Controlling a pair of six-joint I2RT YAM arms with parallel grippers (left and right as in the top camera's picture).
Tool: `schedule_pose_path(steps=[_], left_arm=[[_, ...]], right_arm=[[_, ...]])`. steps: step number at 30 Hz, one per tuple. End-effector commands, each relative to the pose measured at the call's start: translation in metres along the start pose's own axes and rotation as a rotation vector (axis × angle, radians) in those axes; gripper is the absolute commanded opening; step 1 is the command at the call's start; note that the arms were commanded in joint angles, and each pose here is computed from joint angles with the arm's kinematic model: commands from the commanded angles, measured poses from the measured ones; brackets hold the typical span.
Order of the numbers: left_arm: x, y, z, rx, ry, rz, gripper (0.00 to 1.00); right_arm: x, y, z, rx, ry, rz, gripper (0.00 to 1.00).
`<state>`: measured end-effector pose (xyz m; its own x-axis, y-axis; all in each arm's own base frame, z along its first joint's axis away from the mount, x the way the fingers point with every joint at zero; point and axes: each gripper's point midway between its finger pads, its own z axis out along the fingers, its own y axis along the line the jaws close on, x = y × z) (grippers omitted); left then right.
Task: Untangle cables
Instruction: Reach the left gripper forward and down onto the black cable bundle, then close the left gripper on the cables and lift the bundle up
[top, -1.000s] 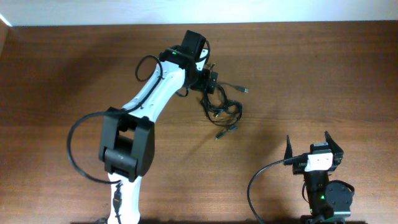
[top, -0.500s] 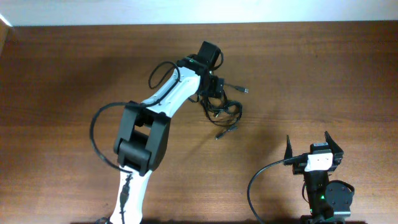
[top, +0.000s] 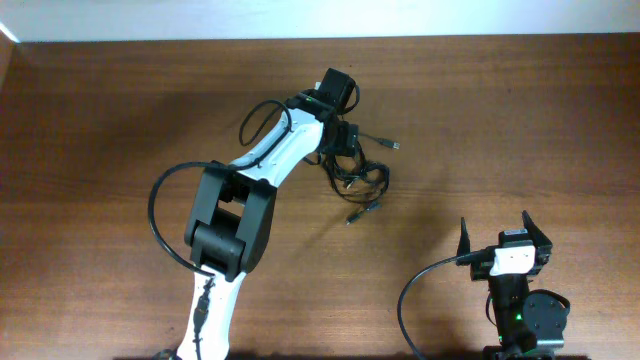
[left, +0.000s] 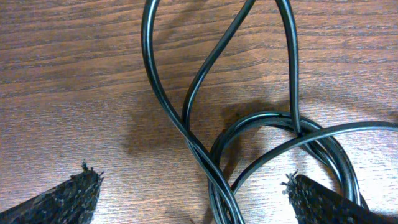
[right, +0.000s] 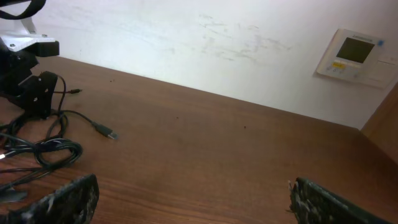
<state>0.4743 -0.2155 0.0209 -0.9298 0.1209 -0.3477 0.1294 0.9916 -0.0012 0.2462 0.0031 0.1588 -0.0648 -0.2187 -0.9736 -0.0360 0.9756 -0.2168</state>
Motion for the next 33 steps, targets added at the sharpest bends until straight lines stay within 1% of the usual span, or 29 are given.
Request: schedule_pose_path(steps=[1,4,7,8,10,13,14,15,16,17,18,22,24,26,30,33], left_arm=[[0.002,0.001,0.011,-0.016,0.012,-0.012,0.99],[0.010,-0.002,0.020,-0.021,0.035,-0.001,0.99],[0.010,-0.004,0.020,-0.019,0.032,0.002,0.99],[0.010,-0.005,0.020,-0.017,0.030,0.003,0.95],[0.010,-0.005,0.020,-0.018,0.030,0.003,0.80],[0.010,-0.005,0.020,-0.018,0.030,0.003,0.68],[0.010,-0.005,0.020,-0.018,0.031,0.004,0.66],[0.010,-0.005,0.020,-0.017,0.031,0.003,0.61],[0.010,-0.005,0.020,-0.018,0.032,0.005,0.50],[0.011,-0.006,0.020,-0.018,0.033,0.006,0.45],[0.011,-0.006,0.020,-0.018,0.033,0.006,0.36],[0.011,-0.006,0.020,-0.018,0.033,0.006,0.17],[0.011,-0.006,0.020,-0.018,0.033,0.006,0.11],[0.010,-0.006,0.020,-0.018,0.032,0.006,0.00],[0.007,-0.005,0.016,-0.017,0.024,0.002,0.00],[-0.008,-0.001,-0.003,-0.042,-0.006,-0.001,0.00]], right_arm=[[0.002,0.002,0.000,-0.011,0.000,-0.007,0.99],[0.002,0.002,0.000,-0.011,0.000,-0.007,0.99],[0.001,0.002,0.000,-0.011,0.000,-0.007,0.99],[0.001,0.002,0.000,-0.011,0.000,-0.007,0.99],[0.001,0.002,0.000,-0.011,0.000,-0.007,0.99],[0.001,0.002,0.000,-0.011,-0.001,-0.007,0.99],[0.001,0.002,0.000,-0.011,0.000,-0.007,0.99],[0.001,0.002,0.000,-0.011,0.000,-0.007,0.99],[0.002,0.002,0.000,-0.011,0.000,-0.007,0.99],[0.001,0.002,0.000,-0.011,-0.001,-0.007,0.99],[0.001,0.002,0.000,-0.011,0.000,-0.007,0.98],[0.001,0.002,0.000,-0.011,0.000,-0.007,0.99],[0.001,0.002,0.000,-0.011,0.000,-0.007,0.99],[0.002,0.002,0.000,-0.011,0.000,-0.007,0.99],[0.001,0.002,0.000,-0.011,0.000,-0.007,0.99],[0.001,0.002,0.000,-0.011,0.000,-0.007,0.99]])
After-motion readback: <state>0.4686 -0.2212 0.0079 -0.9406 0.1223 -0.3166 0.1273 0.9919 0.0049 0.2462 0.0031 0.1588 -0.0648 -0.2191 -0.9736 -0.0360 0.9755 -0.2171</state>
